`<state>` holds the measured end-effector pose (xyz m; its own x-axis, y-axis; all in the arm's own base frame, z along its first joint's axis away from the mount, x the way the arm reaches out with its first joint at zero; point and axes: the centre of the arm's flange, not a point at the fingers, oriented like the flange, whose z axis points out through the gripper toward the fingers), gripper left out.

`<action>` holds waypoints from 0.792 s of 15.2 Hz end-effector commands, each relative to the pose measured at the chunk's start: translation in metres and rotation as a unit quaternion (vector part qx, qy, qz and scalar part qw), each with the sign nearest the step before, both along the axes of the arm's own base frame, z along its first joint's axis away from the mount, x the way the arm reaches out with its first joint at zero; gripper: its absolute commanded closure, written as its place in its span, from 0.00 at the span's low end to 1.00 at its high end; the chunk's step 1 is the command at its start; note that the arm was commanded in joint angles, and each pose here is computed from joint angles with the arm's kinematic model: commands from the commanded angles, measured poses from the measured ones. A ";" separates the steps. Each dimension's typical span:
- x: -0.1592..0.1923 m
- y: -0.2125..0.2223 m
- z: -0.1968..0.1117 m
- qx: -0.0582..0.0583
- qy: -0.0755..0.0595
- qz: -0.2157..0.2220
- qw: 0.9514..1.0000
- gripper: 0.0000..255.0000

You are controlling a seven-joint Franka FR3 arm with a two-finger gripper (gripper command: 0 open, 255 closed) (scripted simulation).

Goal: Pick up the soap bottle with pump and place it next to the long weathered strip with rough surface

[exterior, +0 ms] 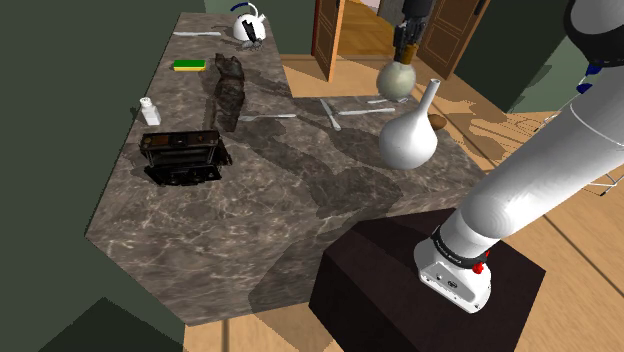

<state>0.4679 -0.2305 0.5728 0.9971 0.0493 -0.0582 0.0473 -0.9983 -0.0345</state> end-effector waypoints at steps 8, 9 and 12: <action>0.000 -0.001 0.048 0.000 0.000 0.000 1.000 1.00; 0.000 -0.001 0.053 0.000 0.000 0.000 1.000 1.00; 0.000 -0.001 0.069 0.000 0.000 0.000 1.000 1.00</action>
